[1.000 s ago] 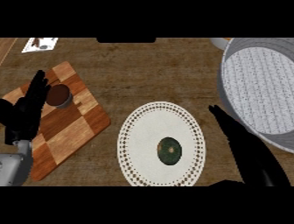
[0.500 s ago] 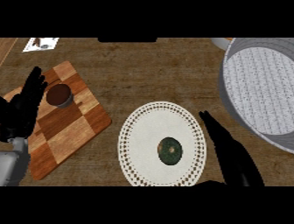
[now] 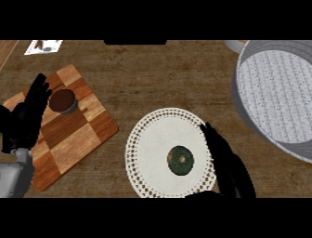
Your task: Pick the squash from the placemat and place it in the basket
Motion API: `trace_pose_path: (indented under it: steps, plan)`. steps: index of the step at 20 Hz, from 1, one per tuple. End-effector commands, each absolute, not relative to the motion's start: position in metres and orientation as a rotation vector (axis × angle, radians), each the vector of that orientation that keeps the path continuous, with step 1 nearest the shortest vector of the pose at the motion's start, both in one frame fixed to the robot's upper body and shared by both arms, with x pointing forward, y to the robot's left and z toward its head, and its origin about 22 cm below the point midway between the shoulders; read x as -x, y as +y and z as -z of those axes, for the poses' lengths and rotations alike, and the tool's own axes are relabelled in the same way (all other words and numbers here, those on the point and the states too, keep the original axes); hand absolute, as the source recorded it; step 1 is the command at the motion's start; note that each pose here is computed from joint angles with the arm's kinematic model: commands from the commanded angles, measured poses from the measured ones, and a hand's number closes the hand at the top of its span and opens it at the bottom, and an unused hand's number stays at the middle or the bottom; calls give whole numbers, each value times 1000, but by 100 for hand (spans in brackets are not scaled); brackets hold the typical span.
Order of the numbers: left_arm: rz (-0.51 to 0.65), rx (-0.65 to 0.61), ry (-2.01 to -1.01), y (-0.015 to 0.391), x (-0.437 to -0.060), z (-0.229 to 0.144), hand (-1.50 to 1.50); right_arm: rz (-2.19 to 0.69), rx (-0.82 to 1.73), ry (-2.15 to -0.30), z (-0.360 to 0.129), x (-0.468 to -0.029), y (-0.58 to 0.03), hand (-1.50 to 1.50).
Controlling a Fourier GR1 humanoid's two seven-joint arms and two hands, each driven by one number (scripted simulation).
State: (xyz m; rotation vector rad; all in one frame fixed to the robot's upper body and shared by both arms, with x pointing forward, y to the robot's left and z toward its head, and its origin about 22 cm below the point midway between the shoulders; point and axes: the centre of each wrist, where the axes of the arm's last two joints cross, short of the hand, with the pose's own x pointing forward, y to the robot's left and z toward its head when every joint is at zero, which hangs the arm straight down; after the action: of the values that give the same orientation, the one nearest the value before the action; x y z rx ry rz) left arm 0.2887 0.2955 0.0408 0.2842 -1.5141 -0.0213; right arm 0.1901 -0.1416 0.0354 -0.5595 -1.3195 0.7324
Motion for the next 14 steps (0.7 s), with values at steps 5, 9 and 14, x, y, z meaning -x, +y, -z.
trace_pose_path:
  steps: [5, 9, 14]
  plan:
    - [19, -304, -1515, 296, -287, -54, 0, -731, 566, -1351, -14, -198, -149, -150]
    - [28, -311, -1504, 295, -278, -53, 0, -708, 550, -1364, -31, -200, -126, -150]
    - [12, -284, -1521, 287, -275, -58, 0, -724, 557, -1359, 4, -192, -128, -150]
